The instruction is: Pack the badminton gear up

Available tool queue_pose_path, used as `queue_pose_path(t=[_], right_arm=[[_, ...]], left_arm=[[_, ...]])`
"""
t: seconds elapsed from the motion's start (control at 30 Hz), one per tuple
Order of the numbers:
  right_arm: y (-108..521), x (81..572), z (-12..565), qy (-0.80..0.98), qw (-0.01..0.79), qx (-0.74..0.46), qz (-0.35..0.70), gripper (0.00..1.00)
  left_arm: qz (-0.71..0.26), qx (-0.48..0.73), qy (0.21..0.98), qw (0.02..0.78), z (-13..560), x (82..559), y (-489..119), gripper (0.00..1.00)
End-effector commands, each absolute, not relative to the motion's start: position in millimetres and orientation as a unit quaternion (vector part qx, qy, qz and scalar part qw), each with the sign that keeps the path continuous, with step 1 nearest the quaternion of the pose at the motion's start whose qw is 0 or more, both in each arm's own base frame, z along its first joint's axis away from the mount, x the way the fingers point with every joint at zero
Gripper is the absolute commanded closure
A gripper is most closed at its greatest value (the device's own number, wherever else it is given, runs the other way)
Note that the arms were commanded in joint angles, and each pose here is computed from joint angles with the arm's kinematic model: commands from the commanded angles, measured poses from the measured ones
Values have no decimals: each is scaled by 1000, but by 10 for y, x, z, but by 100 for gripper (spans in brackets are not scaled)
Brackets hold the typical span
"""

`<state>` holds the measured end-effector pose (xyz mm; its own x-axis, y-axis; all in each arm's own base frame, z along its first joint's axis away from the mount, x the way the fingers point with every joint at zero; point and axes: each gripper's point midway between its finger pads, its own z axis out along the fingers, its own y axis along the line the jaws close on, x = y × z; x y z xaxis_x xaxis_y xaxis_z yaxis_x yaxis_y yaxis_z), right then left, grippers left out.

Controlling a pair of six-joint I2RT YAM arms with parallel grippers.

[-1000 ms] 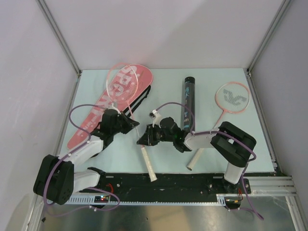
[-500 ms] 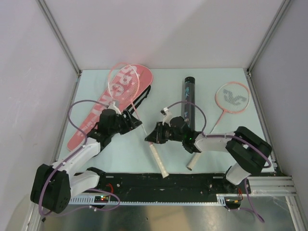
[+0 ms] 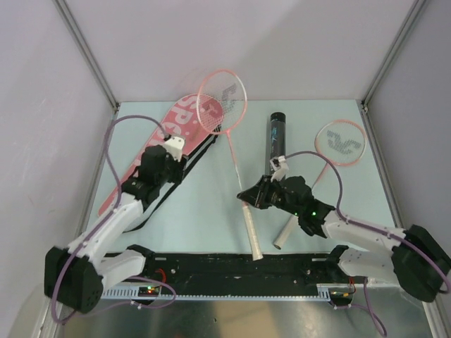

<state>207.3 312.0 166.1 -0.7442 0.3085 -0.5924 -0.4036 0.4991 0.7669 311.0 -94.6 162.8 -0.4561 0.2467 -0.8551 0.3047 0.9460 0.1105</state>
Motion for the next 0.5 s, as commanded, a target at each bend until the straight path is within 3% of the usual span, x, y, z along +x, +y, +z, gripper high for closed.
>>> queue_pose_path(t=[0.0,0.2,0.47], right_arm=[[2934,2107,1952,763,403,-2,505,100],[2686,1992,2095,751,428,5,503,100],[2380,1934,2282,735,467,16,492,100]], left_arm=[[138,282,849,425,1385,3365,-481,38],[170,316,864,353,978,3660,-307,53],[171,309,881,314,603,3848,-206,55]])
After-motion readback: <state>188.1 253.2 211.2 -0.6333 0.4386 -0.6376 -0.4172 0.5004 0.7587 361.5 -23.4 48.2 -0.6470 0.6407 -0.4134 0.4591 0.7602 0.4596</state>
